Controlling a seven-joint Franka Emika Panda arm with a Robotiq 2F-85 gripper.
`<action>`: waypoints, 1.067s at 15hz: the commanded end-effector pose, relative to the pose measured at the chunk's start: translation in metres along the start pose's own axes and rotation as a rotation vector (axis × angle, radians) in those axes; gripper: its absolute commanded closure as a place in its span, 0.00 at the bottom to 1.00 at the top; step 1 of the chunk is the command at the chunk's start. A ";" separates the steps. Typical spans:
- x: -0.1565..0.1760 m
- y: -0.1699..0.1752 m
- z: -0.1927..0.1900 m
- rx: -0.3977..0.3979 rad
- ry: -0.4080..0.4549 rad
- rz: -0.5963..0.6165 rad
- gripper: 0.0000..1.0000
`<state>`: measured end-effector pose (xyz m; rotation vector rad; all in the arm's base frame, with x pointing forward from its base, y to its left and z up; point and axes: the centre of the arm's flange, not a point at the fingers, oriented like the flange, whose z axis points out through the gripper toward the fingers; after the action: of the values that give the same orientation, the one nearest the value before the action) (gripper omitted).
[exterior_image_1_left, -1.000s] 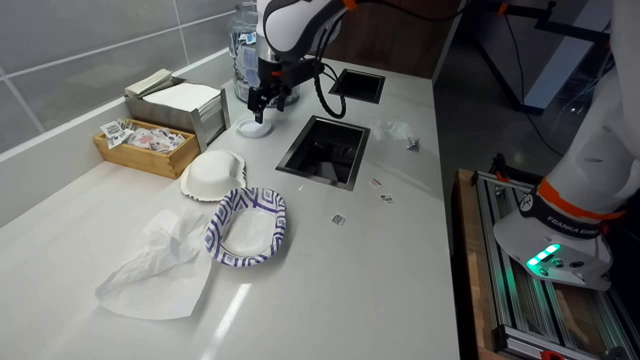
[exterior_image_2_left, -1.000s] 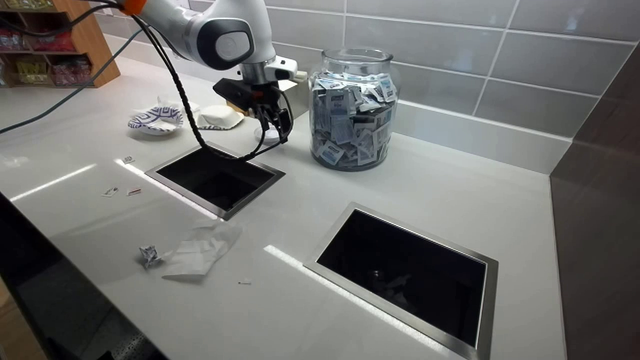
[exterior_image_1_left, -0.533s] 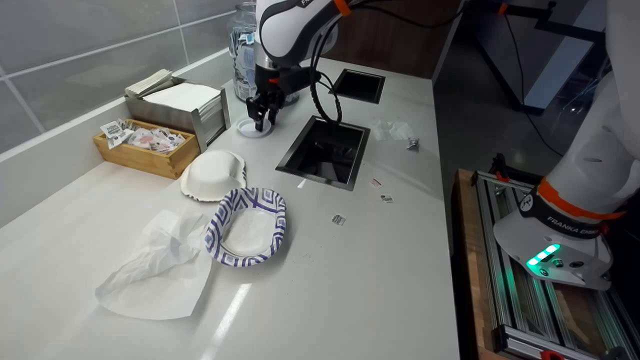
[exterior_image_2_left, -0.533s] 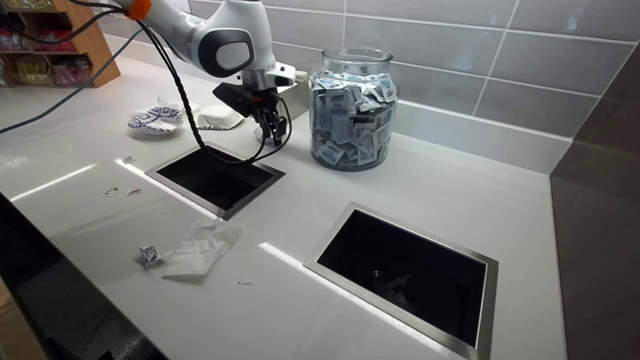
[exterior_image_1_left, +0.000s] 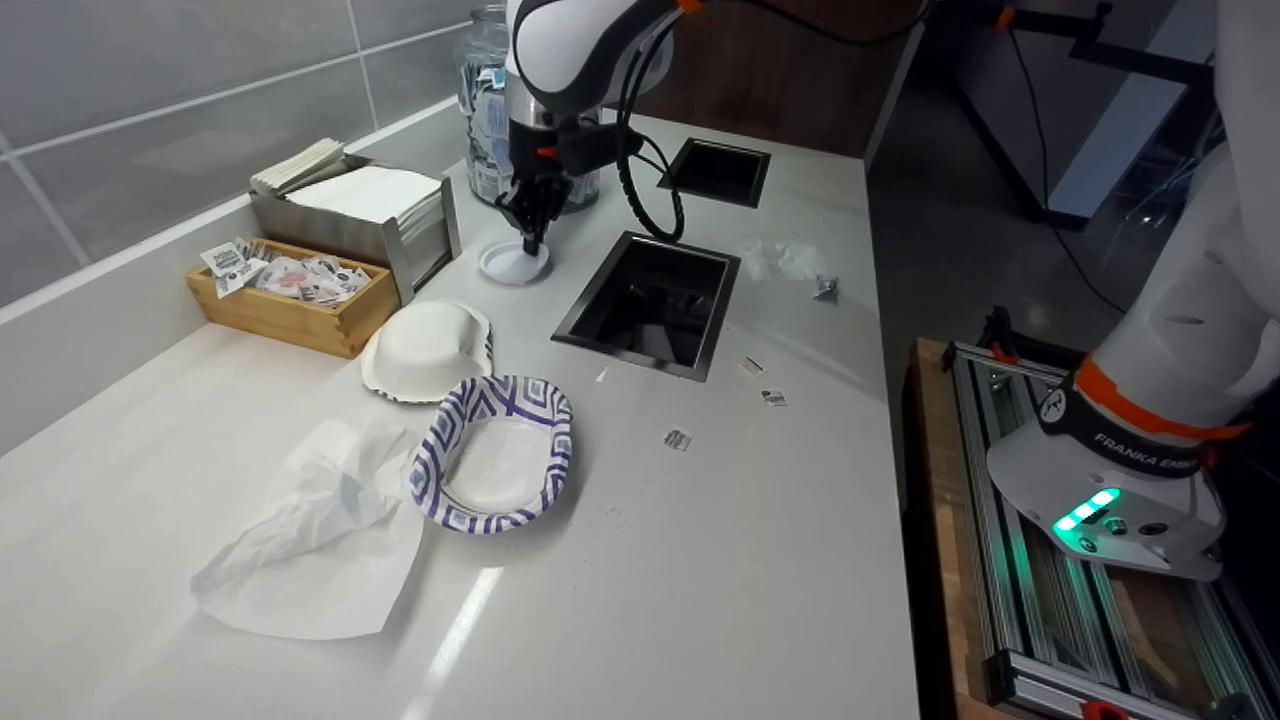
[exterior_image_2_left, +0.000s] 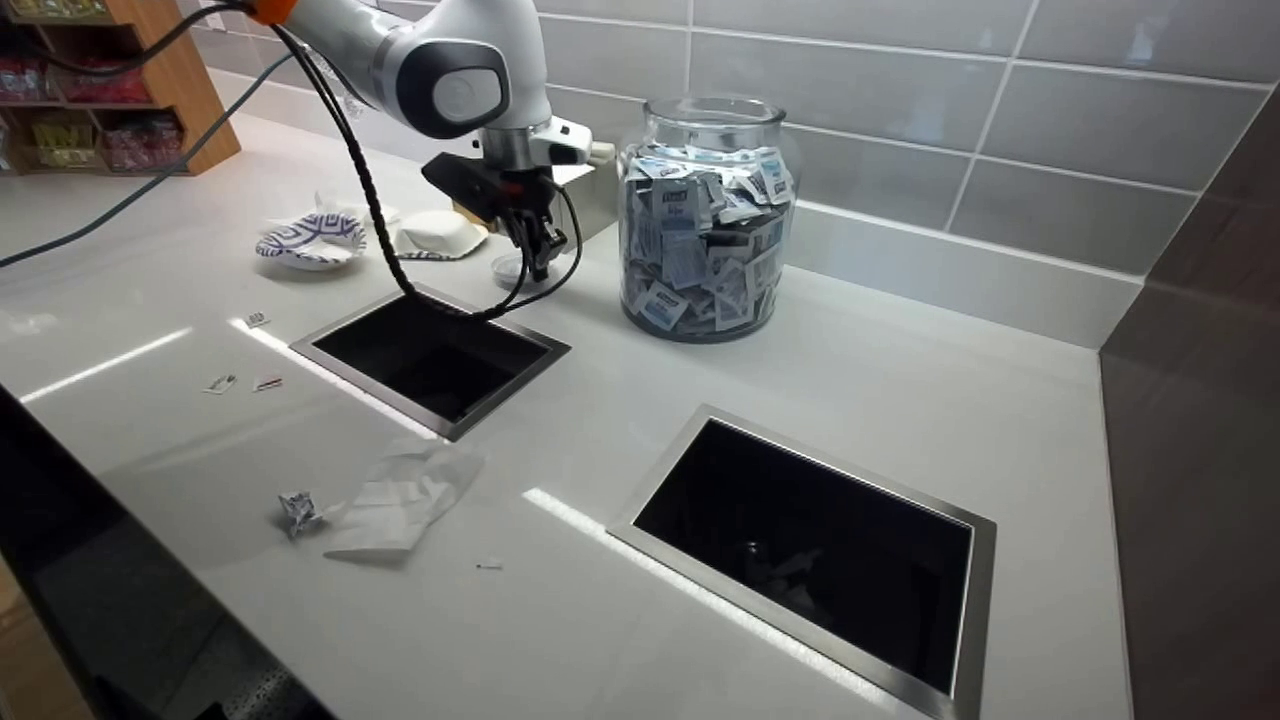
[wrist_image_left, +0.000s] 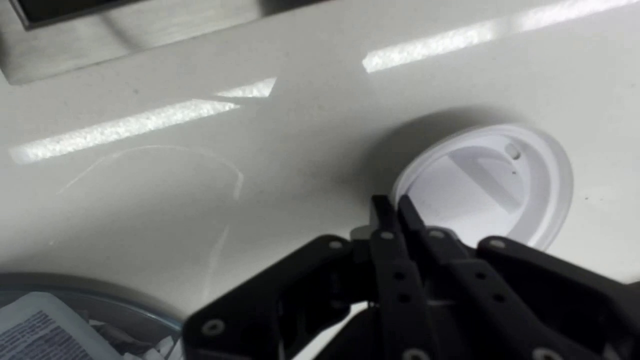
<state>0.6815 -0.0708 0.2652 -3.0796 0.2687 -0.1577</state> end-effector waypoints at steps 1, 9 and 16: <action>-0.006 -0.010 -0.030 -0.033 -0.102 0.004 0.99; -0.008 -0.036 -0.036 -0.475 -0.023 -0.081 0.99; -0.013 -0.058 0.002 -0.676 0.037 -0.168 0.99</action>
<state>0.6799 -0.0199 0.2872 -3.7054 0.0934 -0.1160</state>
